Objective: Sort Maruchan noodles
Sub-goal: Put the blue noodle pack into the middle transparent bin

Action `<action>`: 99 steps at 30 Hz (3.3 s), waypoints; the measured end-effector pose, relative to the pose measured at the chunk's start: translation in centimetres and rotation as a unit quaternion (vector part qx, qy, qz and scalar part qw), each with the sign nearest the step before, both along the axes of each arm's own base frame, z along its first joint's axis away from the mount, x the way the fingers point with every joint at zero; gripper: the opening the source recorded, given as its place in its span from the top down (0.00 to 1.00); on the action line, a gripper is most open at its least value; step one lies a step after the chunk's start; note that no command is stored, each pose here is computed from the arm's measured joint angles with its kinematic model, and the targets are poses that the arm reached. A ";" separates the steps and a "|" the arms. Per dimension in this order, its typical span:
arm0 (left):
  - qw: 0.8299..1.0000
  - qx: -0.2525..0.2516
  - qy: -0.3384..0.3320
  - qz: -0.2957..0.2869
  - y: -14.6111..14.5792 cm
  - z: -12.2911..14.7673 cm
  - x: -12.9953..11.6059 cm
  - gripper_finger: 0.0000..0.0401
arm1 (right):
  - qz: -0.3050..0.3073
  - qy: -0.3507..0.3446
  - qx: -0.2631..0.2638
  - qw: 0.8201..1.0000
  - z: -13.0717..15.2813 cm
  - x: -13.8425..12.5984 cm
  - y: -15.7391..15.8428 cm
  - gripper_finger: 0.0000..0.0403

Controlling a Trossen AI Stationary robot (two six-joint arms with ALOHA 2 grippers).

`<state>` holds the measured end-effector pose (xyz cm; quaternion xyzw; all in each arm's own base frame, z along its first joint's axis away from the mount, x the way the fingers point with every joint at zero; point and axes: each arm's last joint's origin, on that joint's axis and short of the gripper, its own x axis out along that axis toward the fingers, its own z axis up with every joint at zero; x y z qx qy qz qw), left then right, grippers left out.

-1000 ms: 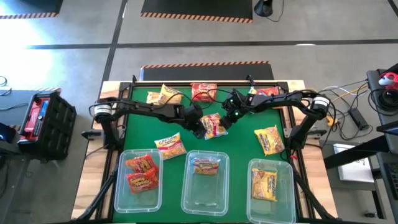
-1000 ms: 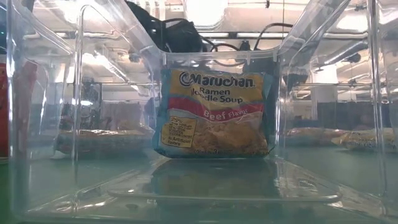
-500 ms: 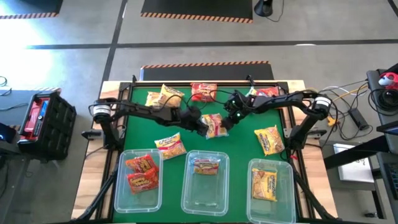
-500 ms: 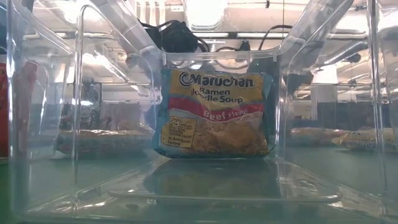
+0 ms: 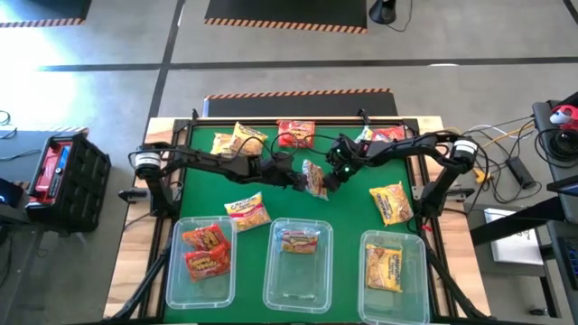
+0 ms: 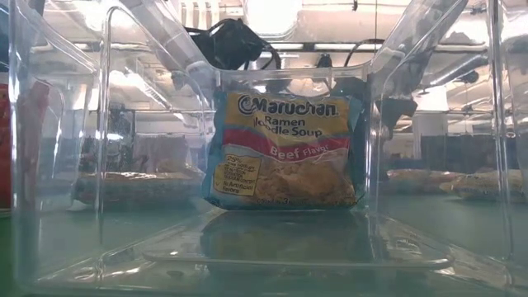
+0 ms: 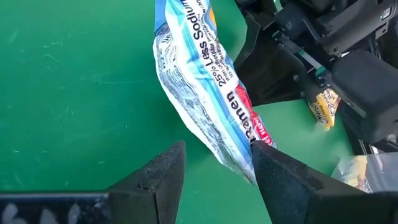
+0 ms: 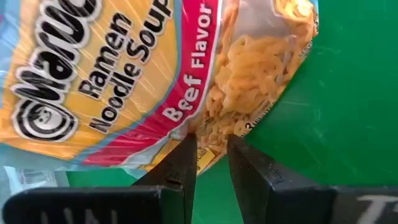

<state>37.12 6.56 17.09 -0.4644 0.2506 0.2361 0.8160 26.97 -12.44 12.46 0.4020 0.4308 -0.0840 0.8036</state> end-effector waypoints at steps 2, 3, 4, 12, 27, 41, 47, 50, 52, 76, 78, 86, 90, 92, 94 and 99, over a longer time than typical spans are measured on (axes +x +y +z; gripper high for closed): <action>1.000 -0.004 0.001 0.003 0.0 0.0 0.0 0.58 | 0.001 0.001 -0.002 1.000 0.0 0.0 0.0 0.81; 1.000 -0.004 0.002 0.006 0.0 0.0 0.0 0.58 | 0.001 0.004 -0.004 1.000 -0.1 -0.1 0.0 0.81; 1.000 -0.005 0.003 0.010 0.0 -0.1 -0.1 0.58 | 0.001 0.006 -0.003 1.000 -0.2 -0.1 0.0 0.81; 1.000 -0.012 0.012 -0.005 0.0 -0.2 -0.2 0.55 | 0.002 0.005 -0.001 1.000 -0.4 -0.3 0.1 0.81; 0.999 -0.013 0.007 -0.037 0.3 -0.1 -0.2 0.41 | 0.002 -0.005 -0.005 1.000 -0.4 -0.3 0.1 0.81; 0.999 -0.041 -0.023 0.004 1.5 -1.9 0.8 0.36 | -0.003 -0.011 -0.017 1.000 -0.3 -0.2 0.0 0.81; 0.999 -0.040 -0.030 0.007 1.7 -2.0 1.0 0.36 | -0.005 -0.016 -0.021 1.000 -0.3 -0.1 -0.1 0.81; 0.999 -0.038 -0.038 0.006 1.8 -1.9 1.1 0.37 | -0.005 -0.016 -0.022 1.000 -0.3 -0.1 -0.1 0.81; 0.999 -0.038 -0.038 0.006 1.7 -1.9 1.1 0.40 | -0.005 -0.016 -0.022 1.000 -0.3 -0.1 -0.1 0.81; 0.999 -0.028 -0.026 -0.002 2.0 -2.4 1.0 0.67 | 0.006 -0.054 -0.052 0.997 4.5 -1.8 0.5 0.81; 0.999 -0.028 -0.026 -0.001 2.1 -2.4 1.0 0.68 | 0.010 -0.064 -0.063 0.996 5.6 -2.3 0.7 0.81; 0.999 0.006 -0.028 -0.022 2.3 -1.6 0.8 0.70 | -0.017 -0.054 -0.104 0.993 8.5 -4.5 1.5 0.81; 0.997 0.043 -0.050 -0.039 2.9 0.0 0.5 0.70 | -0.038 -0.030 -0.128 0.991 9.1 -5.4 1.8 0.81; 0.995 0.061 -0.062 -0.052 3.1 1.0 0.2 0.71 | -0.044 -0.020 -0.133 0.990 9.2 -5.8 1.9 0.81; 0.991 0.082 -0.074 -0.070 3.1 2.1 0.0 0.71 | -0.047 -0.009 -0.135 0.990 9.2 -6.0 2.0 0.81; 0.974 0.130 -0.117 -0.143 2.5 5.3 -0.9 0.71 | -0.056 0.026 -0.141 0.988 8.9 -6.4 2.1 0.81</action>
